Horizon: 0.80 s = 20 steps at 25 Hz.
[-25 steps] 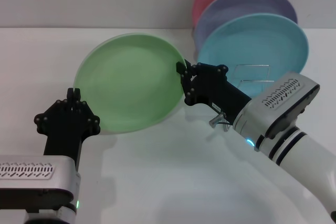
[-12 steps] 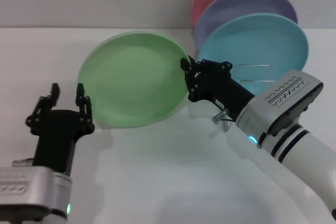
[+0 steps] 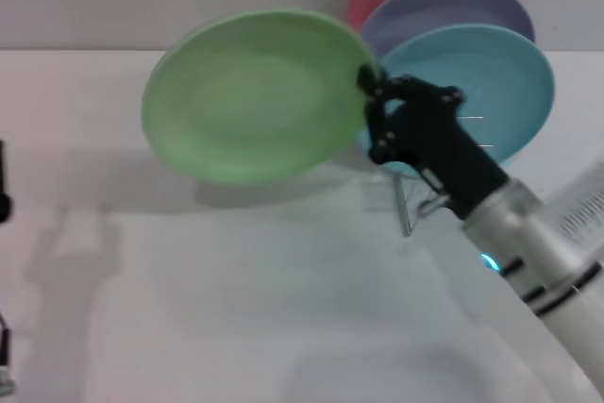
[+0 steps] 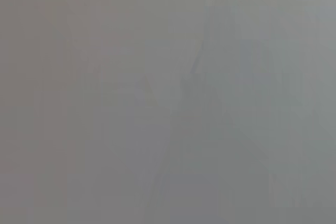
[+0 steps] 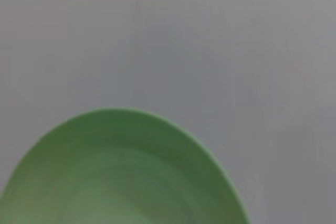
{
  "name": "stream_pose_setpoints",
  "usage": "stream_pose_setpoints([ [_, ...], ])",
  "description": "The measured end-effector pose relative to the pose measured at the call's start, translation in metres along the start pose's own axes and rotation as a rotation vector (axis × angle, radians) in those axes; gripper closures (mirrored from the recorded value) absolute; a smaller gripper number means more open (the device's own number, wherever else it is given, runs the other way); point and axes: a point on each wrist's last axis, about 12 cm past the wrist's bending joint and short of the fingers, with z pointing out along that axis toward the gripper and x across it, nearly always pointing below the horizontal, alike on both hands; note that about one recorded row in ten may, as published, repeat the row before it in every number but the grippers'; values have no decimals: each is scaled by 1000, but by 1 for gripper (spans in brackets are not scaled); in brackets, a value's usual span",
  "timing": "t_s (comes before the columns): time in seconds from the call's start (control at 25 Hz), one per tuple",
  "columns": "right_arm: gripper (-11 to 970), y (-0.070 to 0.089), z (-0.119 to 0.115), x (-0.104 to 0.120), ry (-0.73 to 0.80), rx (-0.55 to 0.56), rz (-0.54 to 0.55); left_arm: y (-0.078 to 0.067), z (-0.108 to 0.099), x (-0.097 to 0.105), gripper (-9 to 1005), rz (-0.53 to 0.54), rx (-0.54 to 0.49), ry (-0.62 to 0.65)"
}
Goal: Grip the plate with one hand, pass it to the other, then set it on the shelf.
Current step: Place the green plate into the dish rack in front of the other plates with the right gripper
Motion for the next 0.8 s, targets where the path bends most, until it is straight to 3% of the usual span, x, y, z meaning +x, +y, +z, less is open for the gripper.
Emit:
stream_pose_setpoints([
  [0.04,936,0,-13,-6,-69,32,-5,18,6,0,502,-72,14,-10],
  [0.12,936,-1,-21,-9,-102,53,-5,24,8,0,502,-90,17,-9],
  [0.16,936,-6,-40,-14,-170,99,-13,40,15,1,502,-146,28,12],
  [0.28,935,-12,-57,-18,-211,145,-33,47,21,3,502,-180,42,31],
  [0.44,935,-31,-94,-21,-247,248,-126,49,30,5,502,-199,63,39],
  [0.8,936,-54,-118,-17,-177,282,-243,43,39,13,502,-254,66,77],
])
